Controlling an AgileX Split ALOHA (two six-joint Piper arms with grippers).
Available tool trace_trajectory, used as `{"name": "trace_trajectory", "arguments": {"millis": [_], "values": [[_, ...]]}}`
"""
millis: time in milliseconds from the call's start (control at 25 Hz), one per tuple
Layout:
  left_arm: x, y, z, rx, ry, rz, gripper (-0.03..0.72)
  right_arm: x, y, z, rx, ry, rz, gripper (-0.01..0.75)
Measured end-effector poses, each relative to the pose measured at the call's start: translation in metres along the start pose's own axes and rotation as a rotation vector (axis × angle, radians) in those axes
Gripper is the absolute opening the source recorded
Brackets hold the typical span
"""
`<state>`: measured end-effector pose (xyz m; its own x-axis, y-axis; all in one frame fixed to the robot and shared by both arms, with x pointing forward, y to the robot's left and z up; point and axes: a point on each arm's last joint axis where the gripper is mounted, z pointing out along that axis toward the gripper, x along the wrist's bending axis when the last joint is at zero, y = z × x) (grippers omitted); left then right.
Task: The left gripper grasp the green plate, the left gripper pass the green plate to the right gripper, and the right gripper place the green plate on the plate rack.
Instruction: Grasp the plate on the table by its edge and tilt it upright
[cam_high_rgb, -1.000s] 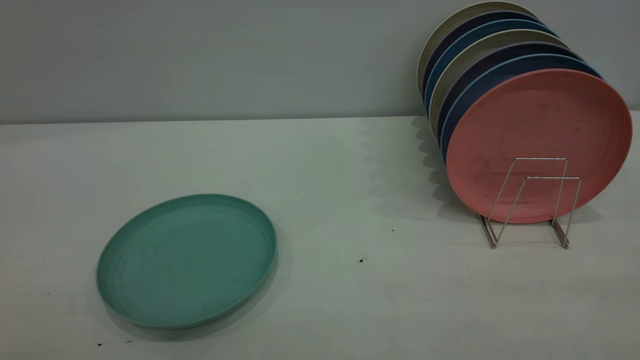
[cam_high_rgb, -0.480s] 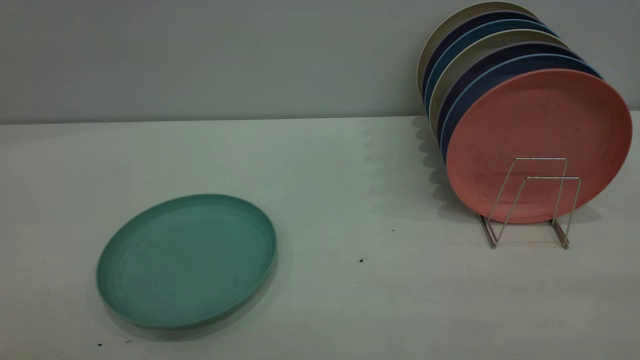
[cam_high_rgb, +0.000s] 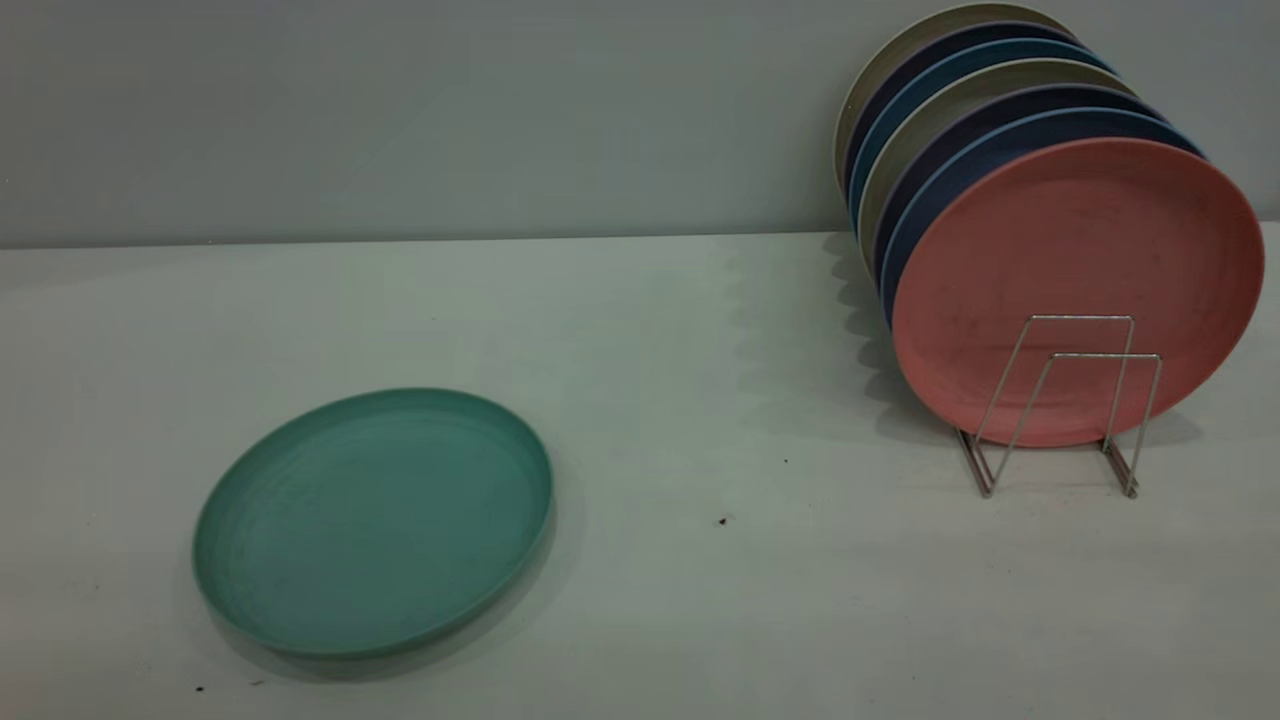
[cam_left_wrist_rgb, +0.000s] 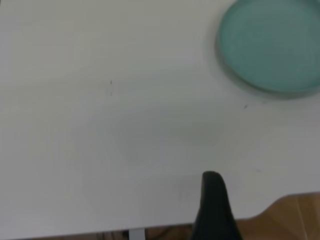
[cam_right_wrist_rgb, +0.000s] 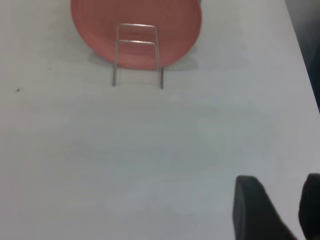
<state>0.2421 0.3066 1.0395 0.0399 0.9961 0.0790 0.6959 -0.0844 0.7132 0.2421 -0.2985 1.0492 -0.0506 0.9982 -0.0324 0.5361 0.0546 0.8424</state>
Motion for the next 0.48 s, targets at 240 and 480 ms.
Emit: {"name": "trace_trajectory", "arguments": {"millis": [240, 480], "values": [[0.002, 0.061, 0.02, 0.084, -0.006, 0.017, 0.568, 0.0, 0.047, 0.029, 0.025, 0.018, -0.027, 0.392], [-0.002, 0.12, 0.066, 0.235, -0.058, -0.025, 0.568, 0.001, 0.083, 0.081, 0.171, 0.06, -0.041, 0.499]]}}
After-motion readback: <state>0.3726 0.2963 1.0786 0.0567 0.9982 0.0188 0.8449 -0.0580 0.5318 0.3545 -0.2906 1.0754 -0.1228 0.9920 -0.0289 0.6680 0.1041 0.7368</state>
